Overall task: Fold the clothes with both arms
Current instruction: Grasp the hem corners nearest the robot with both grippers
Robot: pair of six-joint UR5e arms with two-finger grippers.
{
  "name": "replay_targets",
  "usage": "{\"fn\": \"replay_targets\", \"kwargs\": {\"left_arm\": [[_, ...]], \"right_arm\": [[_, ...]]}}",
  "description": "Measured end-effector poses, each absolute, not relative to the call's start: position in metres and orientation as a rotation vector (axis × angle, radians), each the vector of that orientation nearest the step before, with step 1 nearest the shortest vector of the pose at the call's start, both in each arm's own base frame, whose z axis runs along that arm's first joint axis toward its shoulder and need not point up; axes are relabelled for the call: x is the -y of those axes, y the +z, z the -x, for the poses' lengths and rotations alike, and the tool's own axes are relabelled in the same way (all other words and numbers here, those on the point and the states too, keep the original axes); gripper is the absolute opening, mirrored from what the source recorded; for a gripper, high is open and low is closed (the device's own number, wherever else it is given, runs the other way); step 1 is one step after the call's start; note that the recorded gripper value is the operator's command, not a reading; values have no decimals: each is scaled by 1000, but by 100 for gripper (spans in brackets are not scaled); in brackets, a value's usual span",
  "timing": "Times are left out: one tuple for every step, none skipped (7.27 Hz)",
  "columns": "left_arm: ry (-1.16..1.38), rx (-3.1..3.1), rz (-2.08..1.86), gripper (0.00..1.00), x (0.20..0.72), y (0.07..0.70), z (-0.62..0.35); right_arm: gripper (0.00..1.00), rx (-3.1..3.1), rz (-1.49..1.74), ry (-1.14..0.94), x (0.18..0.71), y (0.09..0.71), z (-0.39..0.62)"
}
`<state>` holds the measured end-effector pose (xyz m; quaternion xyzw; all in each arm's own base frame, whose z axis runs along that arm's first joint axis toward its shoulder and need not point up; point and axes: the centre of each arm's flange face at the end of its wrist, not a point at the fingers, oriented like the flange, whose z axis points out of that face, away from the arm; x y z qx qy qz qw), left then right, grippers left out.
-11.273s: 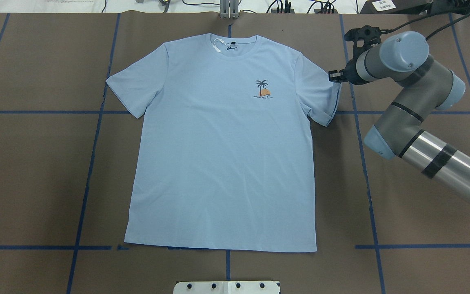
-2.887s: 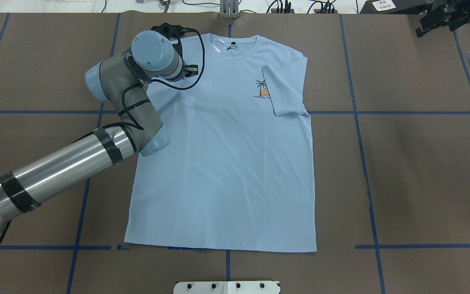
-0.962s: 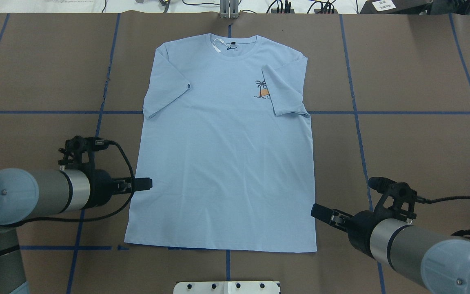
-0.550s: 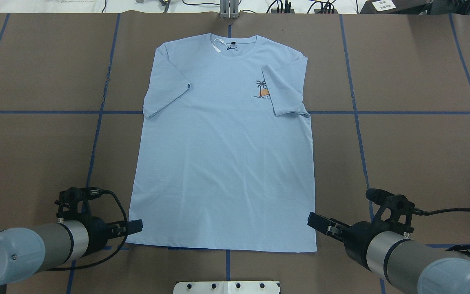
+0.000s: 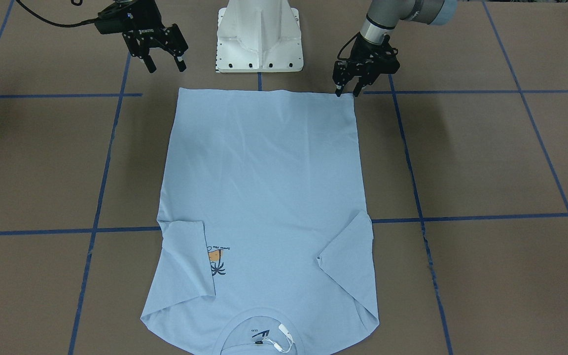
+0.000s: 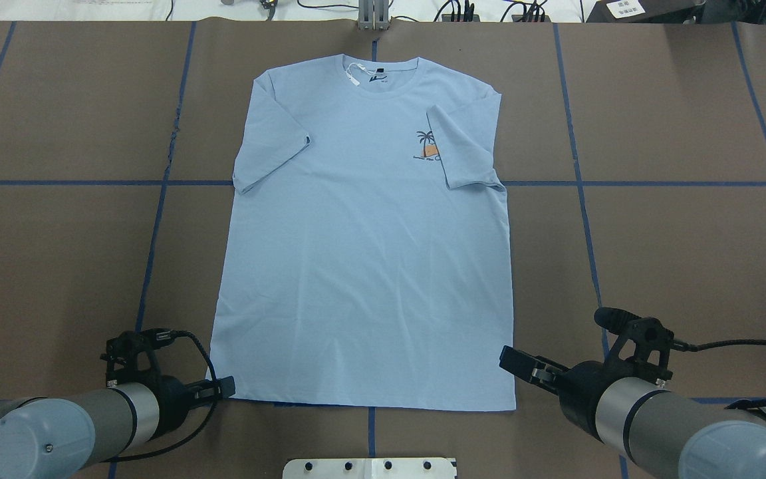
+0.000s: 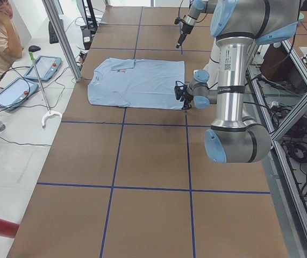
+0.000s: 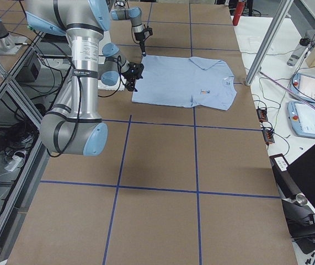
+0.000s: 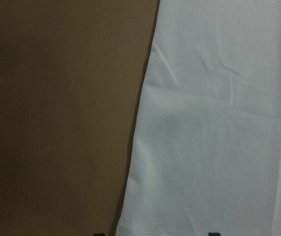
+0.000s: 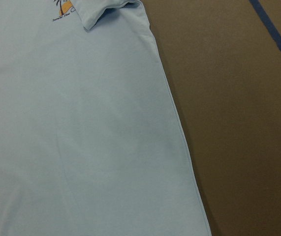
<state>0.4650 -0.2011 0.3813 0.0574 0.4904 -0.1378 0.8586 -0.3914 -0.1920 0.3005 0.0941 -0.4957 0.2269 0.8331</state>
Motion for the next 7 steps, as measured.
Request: {"fn": "replay_targets", "kwargs": {"left_arm": [[-294, -1028, -118, 63, 201, 382, -466], [-295, -1028, -117, 63, 201, 383, -466], [-294, -1027, -116, 63, 201, 383, -467], [-292, -1023, -116, 63, 201, 385, -467], [-291, -1021, -116, 58, 200, 385, -467], [-291, -1021, -115, 43, 200, 385, -467], [-291, -1023, -115, 27, 200, 384, -468]], "right_arm": [[100, 1051, -201, 481, 192, 300, 392], [100, 1051, -205, 483, 192, 300, 392], [100, 1051, -207, 483, 192, 300, 392], [100, 1052, -208, 483, 192, 300, 392], [100, 1052, -208, 483, 192, 300, 392], [100, 1052, -209, 483, 192, 300, 392], [100, 1052, -209, 483, 192, 300, 392]]}}
